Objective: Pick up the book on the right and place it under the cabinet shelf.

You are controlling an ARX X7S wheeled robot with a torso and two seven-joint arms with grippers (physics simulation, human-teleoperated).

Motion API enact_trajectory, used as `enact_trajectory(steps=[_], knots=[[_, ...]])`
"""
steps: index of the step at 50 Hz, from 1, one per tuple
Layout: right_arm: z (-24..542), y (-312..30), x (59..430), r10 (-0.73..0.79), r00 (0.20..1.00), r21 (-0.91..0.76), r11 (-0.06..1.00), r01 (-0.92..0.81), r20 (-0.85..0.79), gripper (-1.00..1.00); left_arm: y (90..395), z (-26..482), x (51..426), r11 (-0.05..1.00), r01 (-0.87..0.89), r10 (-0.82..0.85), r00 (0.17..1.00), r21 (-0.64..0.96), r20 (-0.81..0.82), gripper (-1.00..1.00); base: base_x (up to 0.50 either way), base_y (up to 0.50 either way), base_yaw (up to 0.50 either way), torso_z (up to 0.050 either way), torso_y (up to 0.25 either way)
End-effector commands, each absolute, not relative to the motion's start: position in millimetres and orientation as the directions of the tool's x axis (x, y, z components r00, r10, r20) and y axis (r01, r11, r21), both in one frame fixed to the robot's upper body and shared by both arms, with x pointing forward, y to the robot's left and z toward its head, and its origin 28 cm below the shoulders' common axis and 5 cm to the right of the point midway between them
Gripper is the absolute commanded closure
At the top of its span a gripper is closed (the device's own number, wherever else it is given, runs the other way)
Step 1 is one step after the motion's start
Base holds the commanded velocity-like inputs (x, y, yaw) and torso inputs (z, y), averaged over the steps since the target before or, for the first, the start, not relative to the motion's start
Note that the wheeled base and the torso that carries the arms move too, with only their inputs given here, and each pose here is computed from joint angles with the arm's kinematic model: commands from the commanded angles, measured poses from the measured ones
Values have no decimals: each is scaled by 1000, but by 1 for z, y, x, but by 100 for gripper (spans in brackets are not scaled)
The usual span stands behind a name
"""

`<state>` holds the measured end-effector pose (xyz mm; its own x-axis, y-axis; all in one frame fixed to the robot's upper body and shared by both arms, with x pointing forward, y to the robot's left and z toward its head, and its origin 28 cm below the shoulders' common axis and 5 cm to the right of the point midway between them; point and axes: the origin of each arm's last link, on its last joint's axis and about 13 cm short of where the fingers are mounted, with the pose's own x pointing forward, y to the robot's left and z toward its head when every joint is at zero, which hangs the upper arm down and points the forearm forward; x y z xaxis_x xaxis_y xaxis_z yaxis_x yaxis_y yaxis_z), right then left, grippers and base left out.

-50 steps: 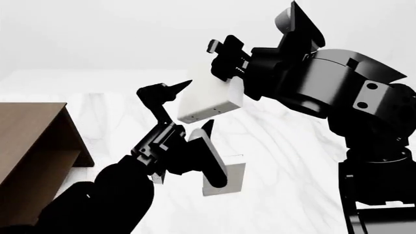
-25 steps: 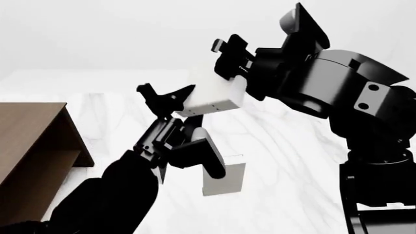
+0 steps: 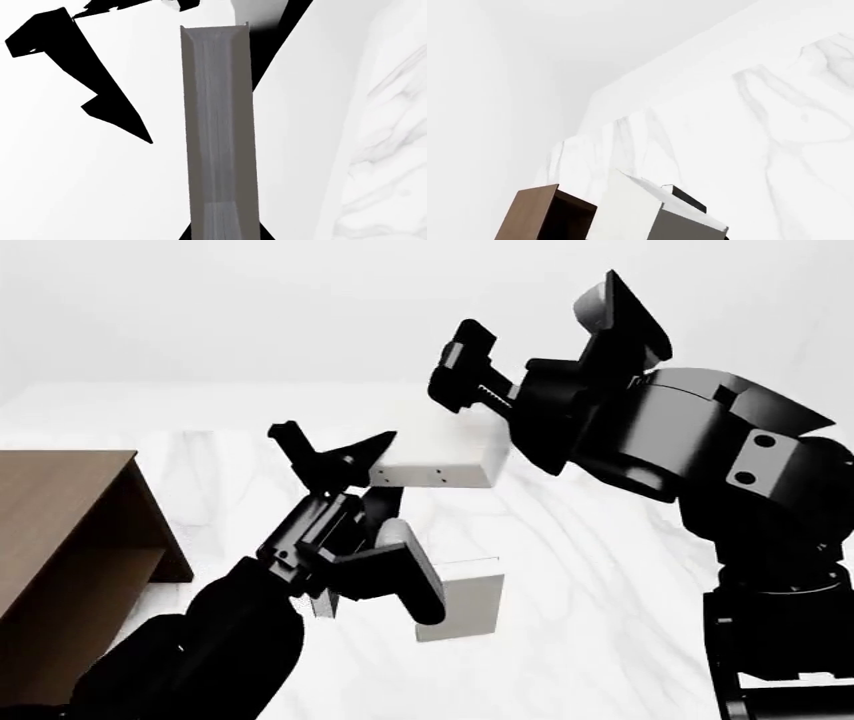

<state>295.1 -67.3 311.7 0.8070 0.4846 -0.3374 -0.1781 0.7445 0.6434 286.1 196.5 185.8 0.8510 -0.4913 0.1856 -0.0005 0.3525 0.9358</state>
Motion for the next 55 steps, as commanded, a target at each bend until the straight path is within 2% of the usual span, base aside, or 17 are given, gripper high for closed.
enact_trajectory(steps=[1,32,55], knots=[[314,-79,293,493,812,663,725,-186,-312,-100,219,186,276,309,-7,-491,855,951,165,100,0,0,0,0,0],[319,-115,282,413,866,650,746,-144,-282,-100,305,179,225,94,47,-268,963,994,-20,100,0,0,0,0,1],[317,-117,282,399,873,658,742,-126,-282,-100,332,152,195,8,169,-156,974,986,-166,100,0,0,0,0,1]])
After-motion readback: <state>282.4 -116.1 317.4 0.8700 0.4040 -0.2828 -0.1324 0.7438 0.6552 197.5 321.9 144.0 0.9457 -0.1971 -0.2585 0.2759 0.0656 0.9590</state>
